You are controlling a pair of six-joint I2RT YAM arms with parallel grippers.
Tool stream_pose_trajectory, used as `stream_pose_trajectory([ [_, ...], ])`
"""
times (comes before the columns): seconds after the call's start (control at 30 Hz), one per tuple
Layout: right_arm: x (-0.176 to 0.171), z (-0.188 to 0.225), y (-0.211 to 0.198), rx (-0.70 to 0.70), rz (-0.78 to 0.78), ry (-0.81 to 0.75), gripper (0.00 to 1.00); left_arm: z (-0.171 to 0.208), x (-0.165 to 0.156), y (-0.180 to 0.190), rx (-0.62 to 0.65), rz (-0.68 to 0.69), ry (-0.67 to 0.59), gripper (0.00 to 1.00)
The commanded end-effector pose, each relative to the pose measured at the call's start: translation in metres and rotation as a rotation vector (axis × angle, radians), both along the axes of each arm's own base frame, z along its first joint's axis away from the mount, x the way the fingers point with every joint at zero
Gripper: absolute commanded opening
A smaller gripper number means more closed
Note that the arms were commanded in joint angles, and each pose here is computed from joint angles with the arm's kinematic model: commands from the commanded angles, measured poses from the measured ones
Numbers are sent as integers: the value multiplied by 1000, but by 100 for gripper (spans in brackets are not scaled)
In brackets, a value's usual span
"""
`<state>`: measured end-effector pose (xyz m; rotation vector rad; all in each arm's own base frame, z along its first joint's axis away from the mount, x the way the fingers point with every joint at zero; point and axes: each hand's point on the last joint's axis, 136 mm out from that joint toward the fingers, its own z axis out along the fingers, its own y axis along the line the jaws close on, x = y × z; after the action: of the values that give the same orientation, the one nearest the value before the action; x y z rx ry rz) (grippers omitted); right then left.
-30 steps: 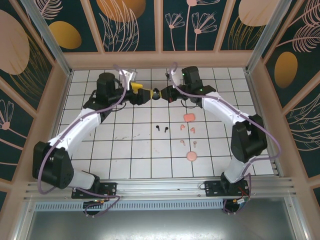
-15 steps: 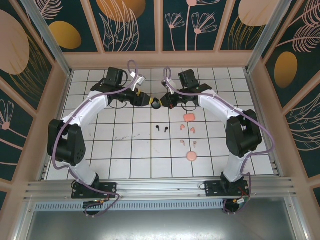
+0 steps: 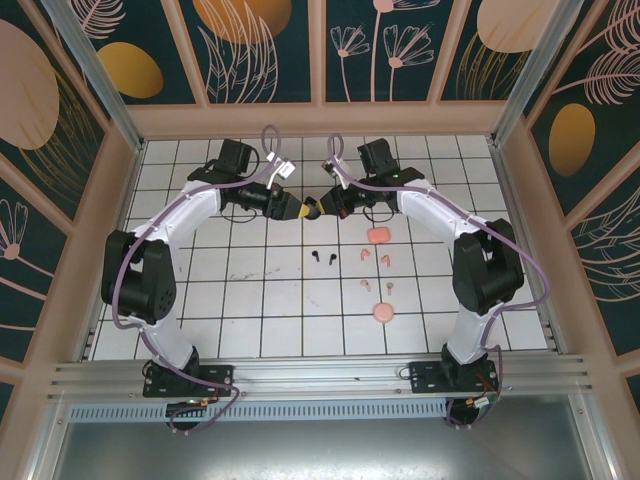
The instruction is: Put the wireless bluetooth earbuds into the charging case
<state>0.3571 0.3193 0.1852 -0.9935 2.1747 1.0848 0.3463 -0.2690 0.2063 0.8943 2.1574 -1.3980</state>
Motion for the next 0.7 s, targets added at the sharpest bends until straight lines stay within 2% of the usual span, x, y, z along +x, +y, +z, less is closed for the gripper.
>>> stream_pose_trajectory([
  [0.0, 1, 27, 5, 66, 28, -43, 0, -1, -5, -2, -30, -40, 23, 55],
  [0.67, 0, 39, 13, 112, 49, -46, 0, 0, -10, -12, -62, -84, 38, 45],
])
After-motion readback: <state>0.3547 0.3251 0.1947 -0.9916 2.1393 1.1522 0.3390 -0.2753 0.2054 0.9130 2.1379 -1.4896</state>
